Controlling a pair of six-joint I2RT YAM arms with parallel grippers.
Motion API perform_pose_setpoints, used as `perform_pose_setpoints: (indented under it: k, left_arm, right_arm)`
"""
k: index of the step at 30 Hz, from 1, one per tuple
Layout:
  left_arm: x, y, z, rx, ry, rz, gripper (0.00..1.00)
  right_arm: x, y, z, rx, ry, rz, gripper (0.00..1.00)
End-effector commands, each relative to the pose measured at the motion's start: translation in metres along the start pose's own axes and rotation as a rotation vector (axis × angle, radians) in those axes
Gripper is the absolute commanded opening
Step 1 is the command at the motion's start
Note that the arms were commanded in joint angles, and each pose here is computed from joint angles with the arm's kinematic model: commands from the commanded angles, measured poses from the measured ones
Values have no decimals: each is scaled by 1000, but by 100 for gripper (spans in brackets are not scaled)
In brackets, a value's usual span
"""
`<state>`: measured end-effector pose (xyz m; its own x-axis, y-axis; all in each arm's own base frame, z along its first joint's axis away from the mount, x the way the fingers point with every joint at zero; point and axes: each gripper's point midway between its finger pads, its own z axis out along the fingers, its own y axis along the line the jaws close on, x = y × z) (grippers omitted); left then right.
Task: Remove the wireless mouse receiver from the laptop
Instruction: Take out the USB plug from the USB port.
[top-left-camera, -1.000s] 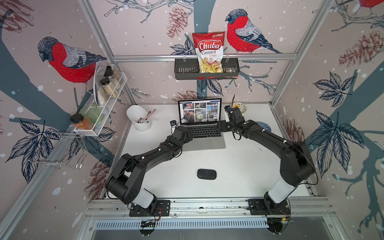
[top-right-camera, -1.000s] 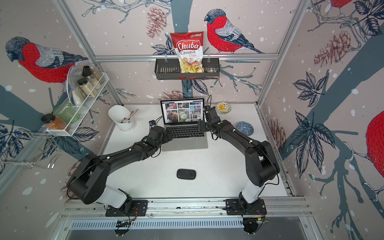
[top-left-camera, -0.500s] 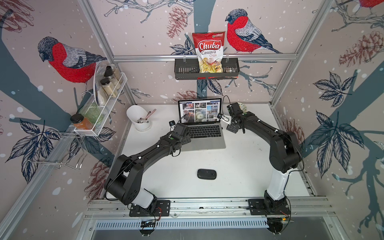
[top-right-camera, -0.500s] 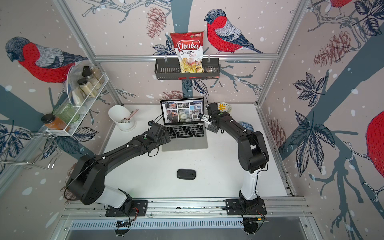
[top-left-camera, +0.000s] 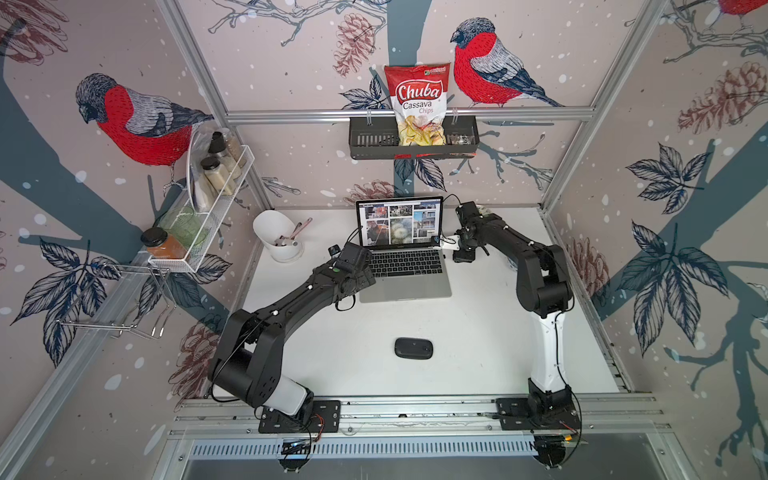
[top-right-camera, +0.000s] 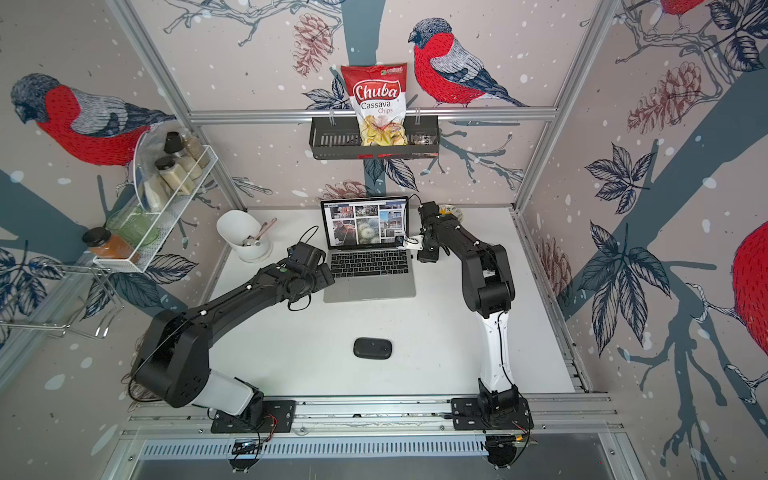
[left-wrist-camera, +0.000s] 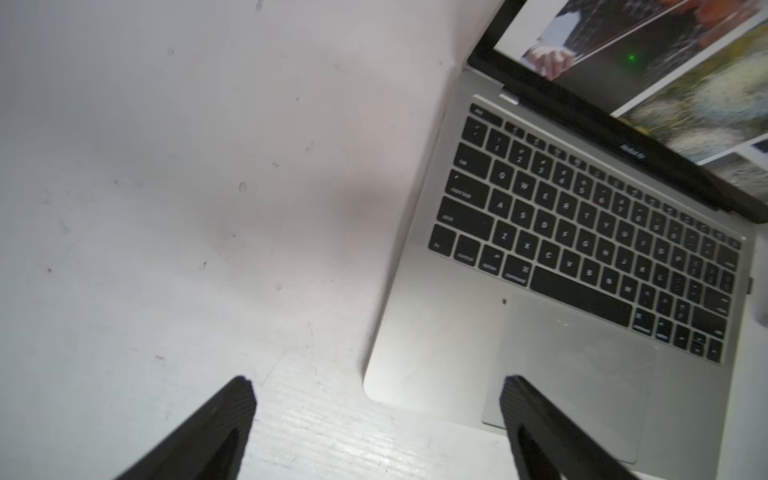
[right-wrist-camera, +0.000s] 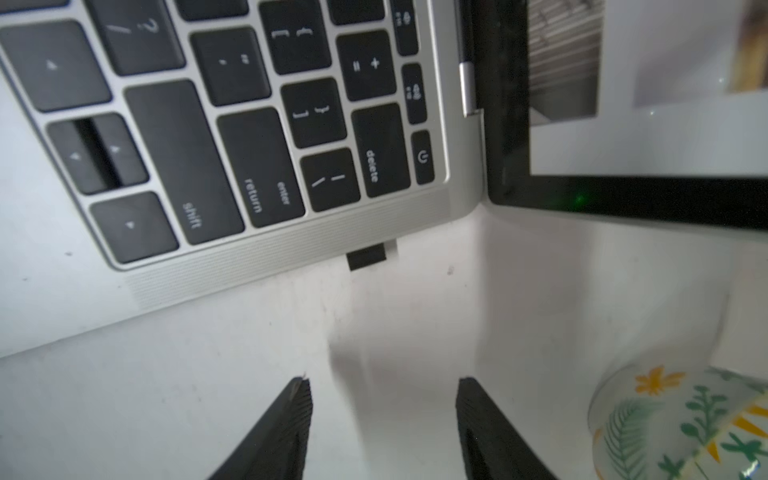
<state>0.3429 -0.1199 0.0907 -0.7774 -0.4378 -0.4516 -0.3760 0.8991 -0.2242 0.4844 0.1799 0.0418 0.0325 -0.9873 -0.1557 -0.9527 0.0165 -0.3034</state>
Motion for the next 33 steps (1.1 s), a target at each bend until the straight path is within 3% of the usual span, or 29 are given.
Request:
perform_pose_setpoints:
  k: [1,18,33]
  left_arm:
    - [5,9,5,-35,37,-23,96]
    - [16,13,27,-86,120,-75,96]
    - [25,14,36,-104,163,-82,96]
  right_arm:
    - [-6,5,5,-56,-42,-37,58]
    - [-26,38,34,-147,-74,-158,46]
    - [-19,61,54,-234,-54,-166,37]
